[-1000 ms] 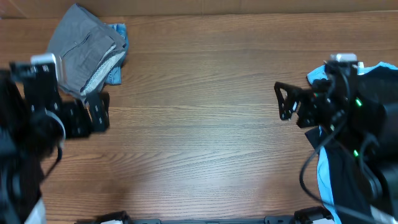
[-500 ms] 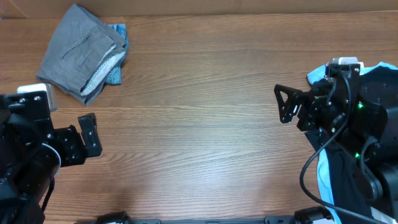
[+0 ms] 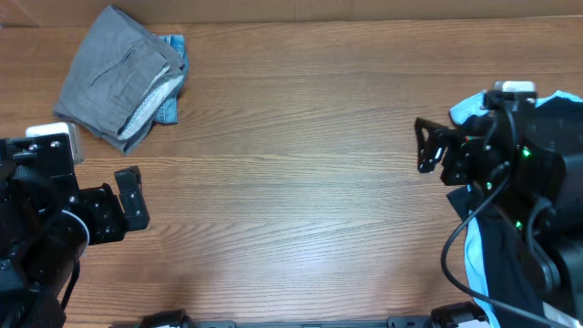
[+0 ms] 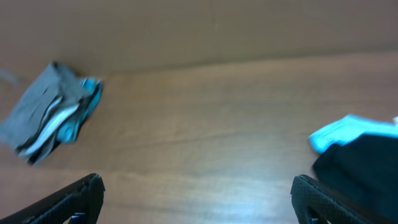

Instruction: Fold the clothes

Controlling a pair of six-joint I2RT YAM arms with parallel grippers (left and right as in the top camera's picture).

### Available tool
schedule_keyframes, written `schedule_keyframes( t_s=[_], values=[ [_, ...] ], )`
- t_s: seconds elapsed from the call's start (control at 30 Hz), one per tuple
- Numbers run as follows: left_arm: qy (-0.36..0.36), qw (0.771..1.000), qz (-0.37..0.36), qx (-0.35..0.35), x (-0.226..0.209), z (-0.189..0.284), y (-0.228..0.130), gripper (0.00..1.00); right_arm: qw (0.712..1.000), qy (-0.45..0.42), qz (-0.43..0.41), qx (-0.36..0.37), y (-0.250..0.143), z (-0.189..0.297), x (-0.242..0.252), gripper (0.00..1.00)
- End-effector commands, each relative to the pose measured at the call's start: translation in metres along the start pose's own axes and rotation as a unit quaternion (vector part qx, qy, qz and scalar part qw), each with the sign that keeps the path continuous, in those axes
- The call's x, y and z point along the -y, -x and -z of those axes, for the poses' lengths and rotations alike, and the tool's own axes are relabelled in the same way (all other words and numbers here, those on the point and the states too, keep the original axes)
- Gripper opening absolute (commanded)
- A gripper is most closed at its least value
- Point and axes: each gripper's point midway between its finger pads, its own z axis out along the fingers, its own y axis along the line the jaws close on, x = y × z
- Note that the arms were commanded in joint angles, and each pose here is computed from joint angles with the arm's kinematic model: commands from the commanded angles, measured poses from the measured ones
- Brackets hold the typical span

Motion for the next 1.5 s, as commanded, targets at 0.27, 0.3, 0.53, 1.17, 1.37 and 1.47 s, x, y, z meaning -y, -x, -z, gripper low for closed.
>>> schedule_keyframes(
  t_s=[0.27, 0.3, 0.53, 1.17, 1.37, 1.47],
  values=[
    [0.006, 1.0, -0.001, 0.0, -0.002, -0.001, 0.0, 1.0, 0.983, -0.034, -0.015, 0.179, -0.002, 0.045, 0.029, 1.0],
    [0.006, 1.0, -0.001, 0.0, -0.002, -0.001, 0.0, 1.0, 0.983, -0.034, -0.015, 0.178, -0.015, 0.043, 0.032, 1.0],
    [0.006, 1.0, -0.001, 0.0, -0.002, -0.001, 0.0, 1.0, 0.985, -0.035, -0.043, 0.166, -0.113, 0.012, 0.055, 1.0],
    [0.006, 1.0, -0.001, 0.0, -0.002, -0.001, 0.0, 1.0, 0.962, -0.002, -0.067, 0.265, -0.171, -0.054, 0.071, 1.0],
    [0.006, 1.0, -0.001, 0.0, -0.002, -0.001, 0.0, 1.0, 0.965, -0.003, -0.066, 0.255, -0.179, -0.061, 0.073, 1.0],
    [0.006, 1.0, -0.001, 0.0, -0.002, -0.001, 0.0, 1.0, 0.965, -0.004, -0.066, 0.255, -0.179, -0.061, 0.073, 1.0]
  ],
)
